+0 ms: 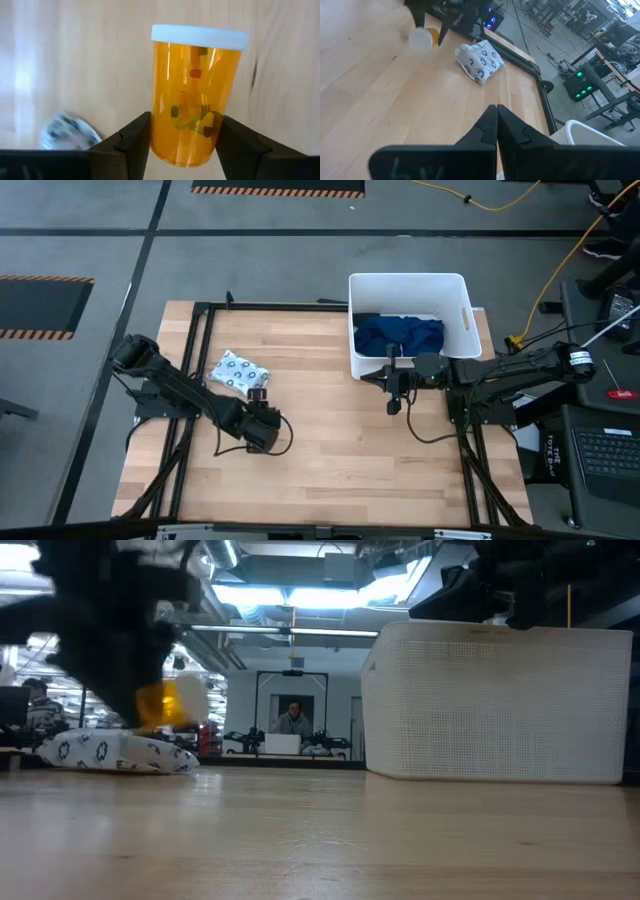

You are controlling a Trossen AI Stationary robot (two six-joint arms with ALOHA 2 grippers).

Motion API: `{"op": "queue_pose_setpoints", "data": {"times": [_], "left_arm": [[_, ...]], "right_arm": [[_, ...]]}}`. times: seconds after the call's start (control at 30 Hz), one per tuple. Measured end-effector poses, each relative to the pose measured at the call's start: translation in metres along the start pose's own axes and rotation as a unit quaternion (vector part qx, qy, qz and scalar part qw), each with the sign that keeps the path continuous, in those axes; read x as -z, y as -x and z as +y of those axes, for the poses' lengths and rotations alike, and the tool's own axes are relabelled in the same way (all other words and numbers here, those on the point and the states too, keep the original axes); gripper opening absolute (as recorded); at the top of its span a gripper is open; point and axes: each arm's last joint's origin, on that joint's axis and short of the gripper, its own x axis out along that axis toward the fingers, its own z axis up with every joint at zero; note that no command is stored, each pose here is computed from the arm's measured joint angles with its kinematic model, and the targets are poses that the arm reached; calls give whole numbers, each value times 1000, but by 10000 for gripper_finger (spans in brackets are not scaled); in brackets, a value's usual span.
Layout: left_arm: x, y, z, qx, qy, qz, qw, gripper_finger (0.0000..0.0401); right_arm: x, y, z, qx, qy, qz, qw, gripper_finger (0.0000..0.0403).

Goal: Pick & place medical supplies in basket/bin
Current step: Put the orange pill bottle into the white container

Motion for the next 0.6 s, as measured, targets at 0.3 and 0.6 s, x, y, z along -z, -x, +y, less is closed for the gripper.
{"op": "queue_pose_setpoints", "data": {"times": [0.3,0.6], "left_arm": [[-11,46,40,-31,-21,-139,990,187],[-24,81,89,-37,-51,-270,961,187]], "right_arm": [[0,0,0,0,2,0,1000,3],[0,0,0,0,-3,0,1000,3]]}}
